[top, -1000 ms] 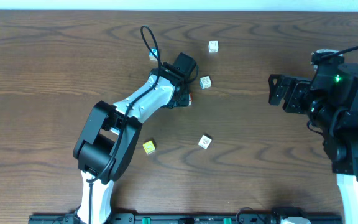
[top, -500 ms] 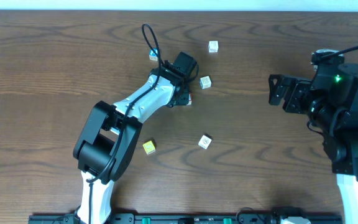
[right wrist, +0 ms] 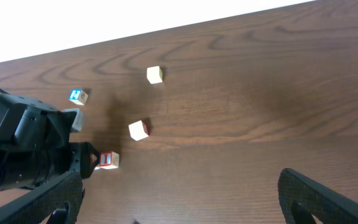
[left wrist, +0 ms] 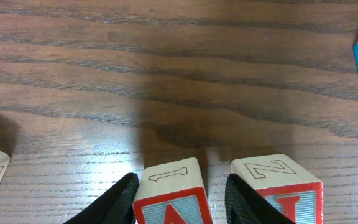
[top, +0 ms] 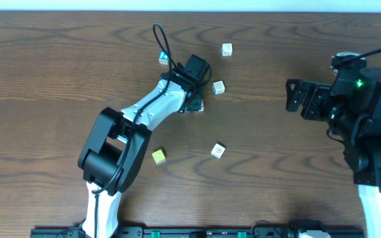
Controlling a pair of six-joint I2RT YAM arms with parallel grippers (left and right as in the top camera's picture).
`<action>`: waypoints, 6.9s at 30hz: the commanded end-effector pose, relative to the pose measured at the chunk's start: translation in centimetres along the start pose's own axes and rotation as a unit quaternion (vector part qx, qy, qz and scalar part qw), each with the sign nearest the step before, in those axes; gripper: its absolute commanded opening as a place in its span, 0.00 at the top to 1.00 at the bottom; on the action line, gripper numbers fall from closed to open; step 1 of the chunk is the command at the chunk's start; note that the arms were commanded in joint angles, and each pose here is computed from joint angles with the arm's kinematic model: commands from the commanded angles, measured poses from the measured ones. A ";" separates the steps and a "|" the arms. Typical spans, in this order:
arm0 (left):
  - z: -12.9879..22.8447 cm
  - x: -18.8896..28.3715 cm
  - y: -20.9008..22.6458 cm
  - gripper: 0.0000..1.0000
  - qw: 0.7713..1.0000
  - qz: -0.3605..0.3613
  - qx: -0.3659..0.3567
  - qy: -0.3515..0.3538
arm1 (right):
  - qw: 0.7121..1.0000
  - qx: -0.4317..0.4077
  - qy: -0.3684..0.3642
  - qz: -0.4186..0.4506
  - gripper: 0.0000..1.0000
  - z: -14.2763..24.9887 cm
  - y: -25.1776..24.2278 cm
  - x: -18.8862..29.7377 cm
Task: Spell out Ai2
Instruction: 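Lower the 'A' block left of the 'I' block and release, then move the left gripper to the blue '2' block and grasp it, then carry the '2' block with the left gripper right of the 'I' block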
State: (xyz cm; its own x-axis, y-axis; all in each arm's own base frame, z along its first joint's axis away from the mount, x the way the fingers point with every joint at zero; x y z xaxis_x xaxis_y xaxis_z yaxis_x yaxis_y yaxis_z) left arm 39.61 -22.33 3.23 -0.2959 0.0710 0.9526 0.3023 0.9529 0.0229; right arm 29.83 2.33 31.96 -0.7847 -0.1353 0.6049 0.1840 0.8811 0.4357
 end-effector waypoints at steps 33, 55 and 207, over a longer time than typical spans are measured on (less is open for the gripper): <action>-14.9 6.0 15.6 0.31 0.967 -0.046 0.038 -0.248 | 1.000 0.004 -0.012 -0.005 0.01 -0.7 0.1 0.3; -13.6 -2.5 12.6 0.16 0.981 -0.032 -0.085 -0.174 | 1.000 0.001 -0.008 -0.011 0.01 -1.0 0.3 -0.6; -1.8 -1.3 -8.2 0.91 1.000 -0.024 0.019 -0.006 | 0.998 0.050 -0.002 -0.026 0.01 4.3 -1.0 9.3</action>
State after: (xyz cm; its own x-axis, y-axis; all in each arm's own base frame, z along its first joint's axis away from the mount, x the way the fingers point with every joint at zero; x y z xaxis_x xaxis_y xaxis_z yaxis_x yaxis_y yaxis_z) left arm 39.04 -31.06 3.10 -0.3263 0.0473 0.9441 0.2737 0.9607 0.0465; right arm 19.83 2.25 33.88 -0.7848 -0.1813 0.5926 0.0979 0.9079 0.4075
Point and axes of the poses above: each gripper's point midway between its finger pads, its own x axis back along the fingers, its own y axis along the line the jaws close on, z = x × y, the point moved 2 cm from there along x, back along the fingers, and after that the axes turned 15 degrees about -x, right-handed, at the moved point
